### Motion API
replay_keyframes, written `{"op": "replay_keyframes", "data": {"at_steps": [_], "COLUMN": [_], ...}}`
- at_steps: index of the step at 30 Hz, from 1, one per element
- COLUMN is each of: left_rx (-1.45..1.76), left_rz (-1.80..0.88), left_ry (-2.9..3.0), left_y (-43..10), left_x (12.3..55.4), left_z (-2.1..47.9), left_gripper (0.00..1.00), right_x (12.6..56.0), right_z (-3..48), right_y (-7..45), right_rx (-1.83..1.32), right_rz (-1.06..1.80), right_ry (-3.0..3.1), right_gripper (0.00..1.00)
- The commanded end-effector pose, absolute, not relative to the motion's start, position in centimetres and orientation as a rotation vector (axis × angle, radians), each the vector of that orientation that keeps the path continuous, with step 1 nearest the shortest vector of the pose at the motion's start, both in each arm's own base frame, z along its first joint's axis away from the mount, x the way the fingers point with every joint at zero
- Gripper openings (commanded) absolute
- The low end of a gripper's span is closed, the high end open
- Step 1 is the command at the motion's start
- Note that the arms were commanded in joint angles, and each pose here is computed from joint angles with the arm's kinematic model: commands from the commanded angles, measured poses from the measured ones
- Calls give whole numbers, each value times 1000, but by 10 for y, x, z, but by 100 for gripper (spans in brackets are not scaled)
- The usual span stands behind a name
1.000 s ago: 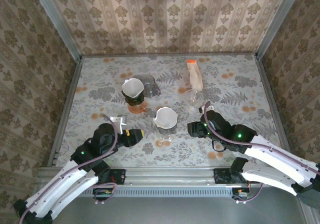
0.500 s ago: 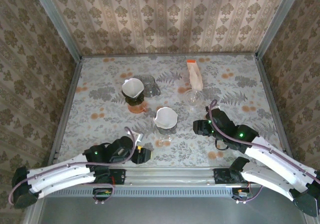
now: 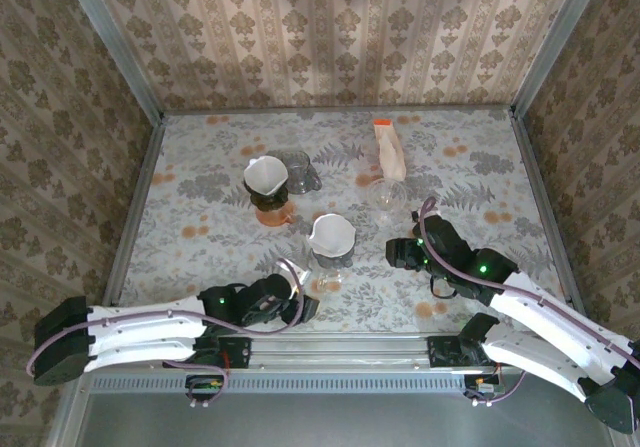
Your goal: Place the coffee filter in the dripper
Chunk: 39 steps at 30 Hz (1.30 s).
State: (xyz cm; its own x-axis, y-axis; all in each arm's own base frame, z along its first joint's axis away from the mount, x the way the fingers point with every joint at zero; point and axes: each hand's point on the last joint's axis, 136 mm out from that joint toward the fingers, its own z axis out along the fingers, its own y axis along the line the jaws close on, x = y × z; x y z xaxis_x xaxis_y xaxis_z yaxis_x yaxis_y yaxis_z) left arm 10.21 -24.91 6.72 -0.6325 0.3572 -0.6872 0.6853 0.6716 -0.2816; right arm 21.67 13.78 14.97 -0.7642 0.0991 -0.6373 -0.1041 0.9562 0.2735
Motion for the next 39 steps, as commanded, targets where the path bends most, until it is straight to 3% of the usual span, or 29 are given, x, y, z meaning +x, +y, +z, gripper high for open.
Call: {"op": "replay_keyframes", "data": {"at_steps": [1,7,39], "left_rx": [820,841,757], "left_rz": [-768,-760,-776], "left_ry": [2192,2200,2222], "left_y": [-269,-277,-284], "left_x": [106,107,139], "left_z": [89,84,74], "left_gripper": [59,52,33], "right_x": [216,218,226], "right_z": [155,157,156], "right_y": [137,137,135], "right_rx": [14,13,21], "right_rz": [405,402,399], "right_ry": [2402,2401,2405], "right_gripper": [73,73,74]}}
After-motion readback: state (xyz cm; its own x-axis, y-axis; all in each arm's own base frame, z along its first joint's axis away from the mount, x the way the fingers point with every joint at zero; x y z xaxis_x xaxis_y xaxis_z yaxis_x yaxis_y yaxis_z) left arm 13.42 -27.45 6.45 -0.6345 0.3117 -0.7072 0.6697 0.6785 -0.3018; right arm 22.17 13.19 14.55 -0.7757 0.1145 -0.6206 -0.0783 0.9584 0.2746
